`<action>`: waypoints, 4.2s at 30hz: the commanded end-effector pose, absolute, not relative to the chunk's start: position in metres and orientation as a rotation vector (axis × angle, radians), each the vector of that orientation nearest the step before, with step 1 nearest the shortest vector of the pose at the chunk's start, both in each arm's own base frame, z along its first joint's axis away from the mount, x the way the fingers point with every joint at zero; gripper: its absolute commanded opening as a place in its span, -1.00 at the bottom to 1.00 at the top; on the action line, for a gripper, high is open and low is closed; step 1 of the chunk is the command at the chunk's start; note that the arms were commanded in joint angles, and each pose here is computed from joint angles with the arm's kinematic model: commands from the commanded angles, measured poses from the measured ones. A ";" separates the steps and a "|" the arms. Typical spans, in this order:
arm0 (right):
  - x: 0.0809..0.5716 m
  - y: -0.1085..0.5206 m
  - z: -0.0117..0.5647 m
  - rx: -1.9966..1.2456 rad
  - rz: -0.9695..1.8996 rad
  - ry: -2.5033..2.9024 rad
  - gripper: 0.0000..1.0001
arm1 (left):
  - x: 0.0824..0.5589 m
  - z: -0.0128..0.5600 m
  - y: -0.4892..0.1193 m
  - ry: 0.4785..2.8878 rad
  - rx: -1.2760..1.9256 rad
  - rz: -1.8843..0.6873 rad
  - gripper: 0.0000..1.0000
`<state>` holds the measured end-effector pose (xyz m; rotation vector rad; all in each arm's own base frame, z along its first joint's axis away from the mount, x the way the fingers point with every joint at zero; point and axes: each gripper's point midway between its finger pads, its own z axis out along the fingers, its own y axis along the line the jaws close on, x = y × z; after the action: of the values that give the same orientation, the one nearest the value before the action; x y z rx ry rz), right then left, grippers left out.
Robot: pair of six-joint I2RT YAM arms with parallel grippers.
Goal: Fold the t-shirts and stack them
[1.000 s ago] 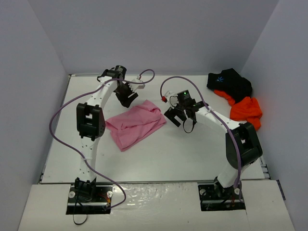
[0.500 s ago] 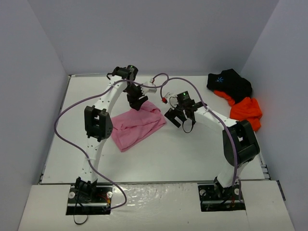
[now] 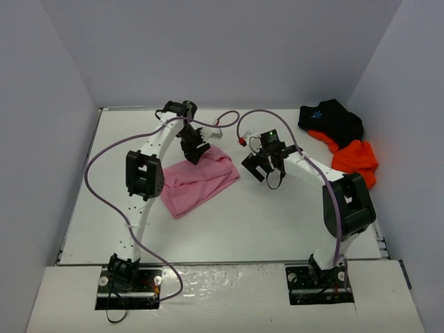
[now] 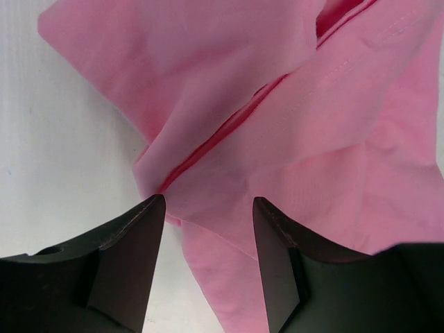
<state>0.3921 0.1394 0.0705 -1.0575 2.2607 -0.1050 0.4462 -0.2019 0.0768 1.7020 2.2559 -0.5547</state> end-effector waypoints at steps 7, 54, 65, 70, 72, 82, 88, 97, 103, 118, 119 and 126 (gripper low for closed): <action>0.407 0.140 0.094 -1.001 -0.116 2.191 1.00 | 0.456 0.095 -0.197 2.201 1.721 -0.489 0.01; 0.406 0.134 0.084 -1.007 -0.133 2.215 1.00 | 0.438 0.137 -0.222 2.100 1.773 -0.333 -0.58; 0.414 0.143 0.100 -0.954 -0.079 2.182 0.98 | 0.438 0.133 -0.221 2.124 1.751 -0.314 -0.57; 0.434 0.155 0.135 -0.859 -0.017 2.115 0.73 | 0.443 0.133 -0.222 2.125 1.719 -0.295 -0.57; 0.445 0.154 0.147 -0.798 -0.007 2.093 0.67 | 0.444 0.135 -0.222 2.127 1.707 -0.288 -0.57; 0.450 0.132 0.138 -0.752 -0.080 2.122 0.80 | 0.447 0.140 -0.217 2.121 1.678 -0.226 -0.55; 0.448 0.133 0.136 -0.757 -0.071 2.127 0.82 | 0.445 0.132 -0.215 2.136 1.683 -0.228 -0.55; 0.443 0.130 0.130 -0.770 -0.072 2.140 0.83 | 0.460 0.117 -0.203 2.177 1.691 -0.197 -0.55; 0.444 0.129 0.128 -0.768 -0.071 2.144 0.83 | 0.464 0.115 -0.197 2.184 1.686 -0.181 -0.55; 0.444 0.129 0.126 -0.764 -0.067 2.149 0.83 | 0.461 0.097 -0.185 2.240 1.693 -0.213 -0.56; 0.445 0.129 0.126 -0.764 -0.068 2.150 0.83 | 0.460 0.096 -0.185 2.243 1.696 -0.218 -0.55; 0.445 0.128 0.122 -0.766 -0.076 2.159 0.85 | 0.455 0.092 -0.187 2.252 1.710 -0.249 -0.56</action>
<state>0.4331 0.1273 0.1060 -0.8023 2.2171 -0.0648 0.4558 -0.1859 0.0724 1.7023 2.2953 -0.2360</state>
